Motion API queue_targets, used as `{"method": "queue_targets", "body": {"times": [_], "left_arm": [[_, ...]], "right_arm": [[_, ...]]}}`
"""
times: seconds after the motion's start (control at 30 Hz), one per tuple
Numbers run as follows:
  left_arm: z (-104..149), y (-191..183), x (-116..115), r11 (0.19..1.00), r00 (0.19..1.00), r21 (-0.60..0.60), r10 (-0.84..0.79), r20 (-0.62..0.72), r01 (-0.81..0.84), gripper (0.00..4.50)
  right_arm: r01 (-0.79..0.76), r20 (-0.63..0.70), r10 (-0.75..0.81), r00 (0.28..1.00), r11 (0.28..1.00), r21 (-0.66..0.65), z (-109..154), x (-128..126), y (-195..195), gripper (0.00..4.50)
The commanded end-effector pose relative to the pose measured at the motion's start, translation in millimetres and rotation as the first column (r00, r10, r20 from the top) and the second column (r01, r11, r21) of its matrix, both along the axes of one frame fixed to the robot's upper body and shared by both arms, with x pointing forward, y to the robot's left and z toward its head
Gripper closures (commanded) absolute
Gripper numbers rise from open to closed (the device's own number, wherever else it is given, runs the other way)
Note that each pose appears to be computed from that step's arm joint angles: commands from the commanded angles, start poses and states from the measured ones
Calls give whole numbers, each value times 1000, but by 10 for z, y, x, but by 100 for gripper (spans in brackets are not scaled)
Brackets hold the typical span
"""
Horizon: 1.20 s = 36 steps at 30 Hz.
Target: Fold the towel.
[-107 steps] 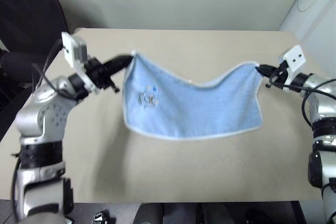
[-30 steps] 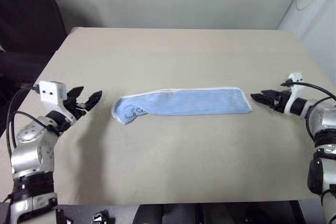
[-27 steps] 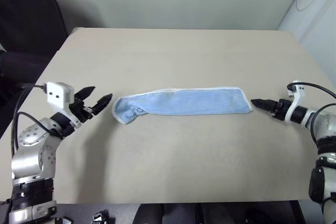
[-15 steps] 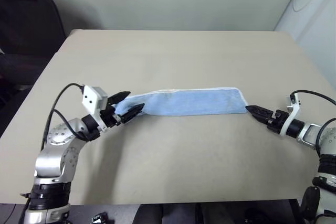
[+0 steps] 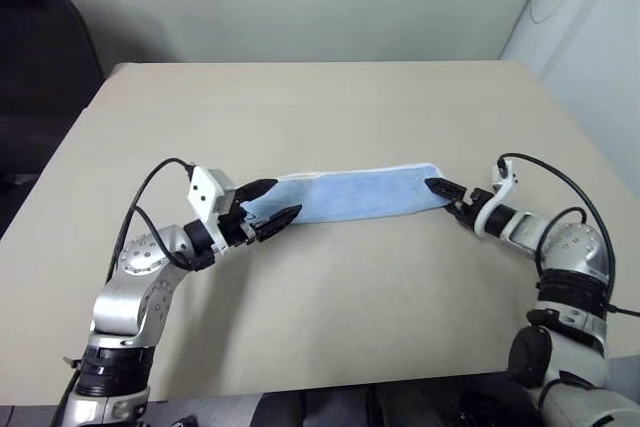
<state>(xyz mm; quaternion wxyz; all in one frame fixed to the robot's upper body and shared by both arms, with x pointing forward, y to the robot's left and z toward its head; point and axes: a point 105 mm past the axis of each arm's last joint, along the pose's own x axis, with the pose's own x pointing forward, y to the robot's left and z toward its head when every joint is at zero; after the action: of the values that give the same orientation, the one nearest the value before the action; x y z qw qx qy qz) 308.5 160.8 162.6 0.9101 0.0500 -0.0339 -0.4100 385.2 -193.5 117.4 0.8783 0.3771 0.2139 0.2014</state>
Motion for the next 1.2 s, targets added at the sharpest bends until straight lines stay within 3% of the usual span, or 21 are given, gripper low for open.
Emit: {"method": "queue_targets", "body": {"times": [0.03, 0.27, 0.4, 0.63, 0.73, 0.83, 0.97, 1.07, 1.13, 1.2], "left_arm": [[53, -48, -86, 999, 998, 45, -24, 50, 22, 70], [-126, -18, -206, 995, 999, 96, -38, -8, 38, 70], [-199, -3, -230, 995, 999, 97, -31, -29, 34, 70], [-241, -42, -213, 995, 998, 86, -38, -46, 42, 70], [-248, -55, -203, 995, 998, 85, -42, -48, 46, 70], [-253, -66, -198, 995, 998, 87, -46, -48, 50, 70], [-253, -71, -189, 995, 998, 89, -44, -46, 48, 70], [-250, -78, -190, 995, 998, 89, -43, -44, 46, 70], [-252, -84, -196, 995, 998, 88, -42, -44, 45, 70], [-255, -89, -199, 995, 998, 87, -40, -44, 44, 70]], "right_arm": [[11, -46, -12, 999, 1000, -25, -106, 62, 76, 61], [62, -2, -62, 998, 997, -51, 27, 78, -135, 306], [142, 21, -141, 990, 987, -79, 82, 55, -476, 439], [274, 144, -247, 958, 939, -208, 401, 90, -1051, 447], [244, 259, -155, 953, 902, -356, 633, 135, -1027, 447], [141, 380, 88, 921, 833, -534, 882, 149, -703, 447], [-31, 394, 491, 777, 656, -754, 974, -33, -53, 447], [-89, 282, 728, 625, 424, -901, 796, -226, 317, 447], [-93, 203, 791, 577, 311, -946, 643, -262, 440, 447], [-99, 151, 812, 563, 248, -964, 524, -252, 511, 447]]}}
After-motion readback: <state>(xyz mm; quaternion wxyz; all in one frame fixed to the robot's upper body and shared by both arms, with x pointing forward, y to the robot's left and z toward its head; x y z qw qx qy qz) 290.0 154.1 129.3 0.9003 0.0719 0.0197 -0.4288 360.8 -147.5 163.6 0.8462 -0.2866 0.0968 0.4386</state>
